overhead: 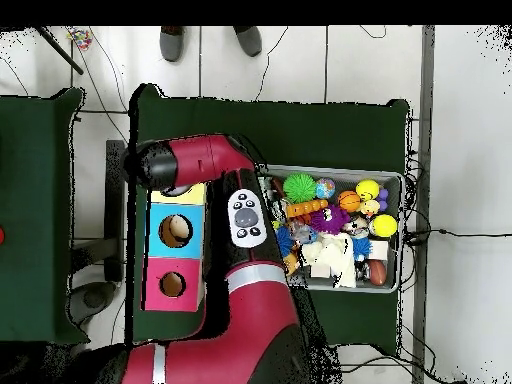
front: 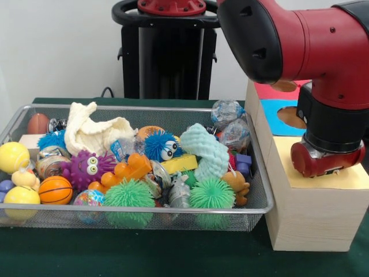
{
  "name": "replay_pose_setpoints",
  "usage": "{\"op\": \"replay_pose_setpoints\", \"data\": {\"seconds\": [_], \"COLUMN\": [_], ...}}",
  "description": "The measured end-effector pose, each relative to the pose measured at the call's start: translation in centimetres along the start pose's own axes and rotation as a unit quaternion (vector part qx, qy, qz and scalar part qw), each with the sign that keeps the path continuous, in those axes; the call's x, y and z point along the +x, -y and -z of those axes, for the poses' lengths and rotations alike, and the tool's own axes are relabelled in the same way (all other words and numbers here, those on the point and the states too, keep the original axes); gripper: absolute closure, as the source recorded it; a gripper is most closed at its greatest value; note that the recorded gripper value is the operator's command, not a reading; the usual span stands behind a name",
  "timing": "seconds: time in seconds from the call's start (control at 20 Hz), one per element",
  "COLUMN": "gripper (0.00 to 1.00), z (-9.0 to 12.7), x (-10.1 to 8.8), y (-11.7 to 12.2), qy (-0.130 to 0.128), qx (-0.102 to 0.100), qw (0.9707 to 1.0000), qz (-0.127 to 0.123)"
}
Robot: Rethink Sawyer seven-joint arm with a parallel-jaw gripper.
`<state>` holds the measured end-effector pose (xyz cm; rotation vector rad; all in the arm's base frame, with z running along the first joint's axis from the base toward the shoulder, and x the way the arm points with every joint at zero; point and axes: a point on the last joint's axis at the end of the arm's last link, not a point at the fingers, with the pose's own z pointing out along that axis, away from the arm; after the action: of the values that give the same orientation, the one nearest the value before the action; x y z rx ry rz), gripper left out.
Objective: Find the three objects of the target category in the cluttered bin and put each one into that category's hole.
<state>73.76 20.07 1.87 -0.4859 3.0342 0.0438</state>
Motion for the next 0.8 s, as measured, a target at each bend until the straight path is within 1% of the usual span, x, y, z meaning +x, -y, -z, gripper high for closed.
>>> {"op": "replay_pose_setpoints", "data": {"seconds": [0.3, 0.45, 0.6, 0.8], "gripper": [1.00, 1.00, 1.00, 1.00], "z": [0.0, 0.1, 0.1, 0.2], "x": [0.4, 0.8, 1.0, 1.9], "y": [0.0, 0.0, -0.1, -0.4], "qy": [0.013, 0.018, 0.018, 0.010], "qx": [0.002, 0.006, 0.007, 0.005], "qw": [0.9999, 0.9998, 0.9998, 0.9999], "qz": [0.001, 0.006, 0.008, 0.010]}}
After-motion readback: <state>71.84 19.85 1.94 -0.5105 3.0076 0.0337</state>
